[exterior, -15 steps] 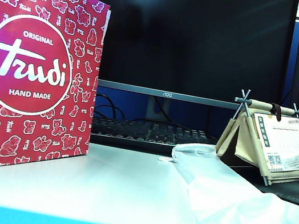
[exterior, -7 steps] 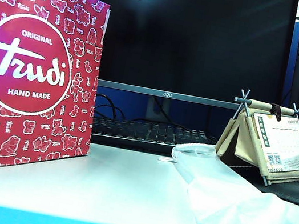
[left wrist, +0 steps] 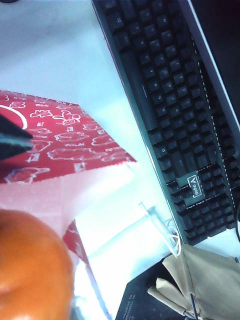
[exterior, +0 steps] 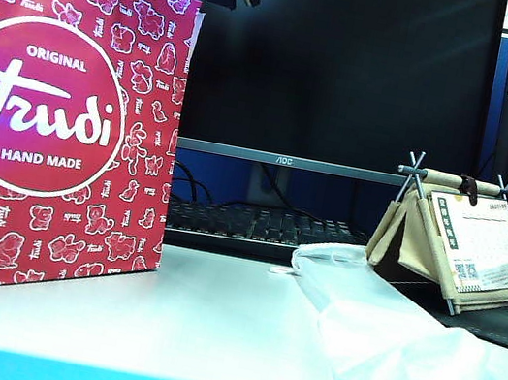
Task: Open the paper bag and put two oranges into the paper bag.
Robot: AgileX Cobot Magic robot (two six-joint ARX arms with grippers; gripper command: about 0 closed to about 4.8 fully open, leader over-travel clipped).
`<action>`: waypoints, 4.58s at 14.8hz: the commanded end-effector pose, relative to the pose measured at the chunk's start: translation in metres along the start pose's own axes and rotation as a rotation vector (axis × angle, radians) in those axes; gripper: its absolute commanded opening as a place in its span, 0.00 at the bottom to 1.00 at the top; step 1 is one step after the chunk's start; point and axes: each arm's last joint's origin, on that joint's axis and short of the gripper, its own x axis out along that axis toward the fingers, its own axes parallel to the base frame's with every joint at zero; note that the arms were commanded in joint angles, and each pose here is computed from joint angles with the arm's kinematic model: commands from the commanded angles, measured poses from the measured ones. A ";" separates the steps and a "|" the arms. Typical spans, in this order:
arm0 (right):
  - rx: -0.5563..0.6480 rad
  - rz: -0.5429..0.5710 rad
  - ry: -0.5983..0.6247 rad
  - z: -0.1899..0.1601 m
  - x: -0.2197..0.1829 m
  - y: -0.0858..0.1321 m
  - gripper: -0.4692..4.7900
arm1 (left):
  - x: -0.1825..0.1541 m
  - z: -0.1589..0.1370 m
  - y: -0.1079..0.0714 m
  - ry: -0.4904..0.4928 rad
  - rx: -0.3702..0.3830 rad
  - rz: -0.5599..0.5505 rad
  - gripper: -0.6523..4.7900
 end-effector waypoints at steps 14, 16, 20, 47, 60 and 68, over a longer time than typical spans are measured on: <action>-0.006 0.002 -0.127 0.026 -0.021 0.018 0.69 | -0.003 0.008 0.000 -0.075 0.041 0.016 0.12; -0.086 -0.012 -0.198 0.043 -0.045 0.027 0.43 | -0.004 0.013 0.001 -0.124 0.048 0.026 0.12; -0.139 -0.168 -0.194 0.056 -0.093 0.033 0.35 | -0.007 0.032 0.003 -0.294 0.059 0.048 0.12; 0.192 -0.104 0.369 -0.054 -0.089 0.006 0.37 | -0.020 0.016 0.040 -0.190 -0.119 0.512 0.15; 0.741 0.287 0.707 -0.177 -0.088 0.071 0.37 | -0.026 0.000 0.049 -0.063 -0.123 0.487 0.16; 0.838 0.185 0.749 -0.222 -0.063 0.043 0.53 | -0.025 -0.003 0.048 -0.031 -0.123 0.480 0.16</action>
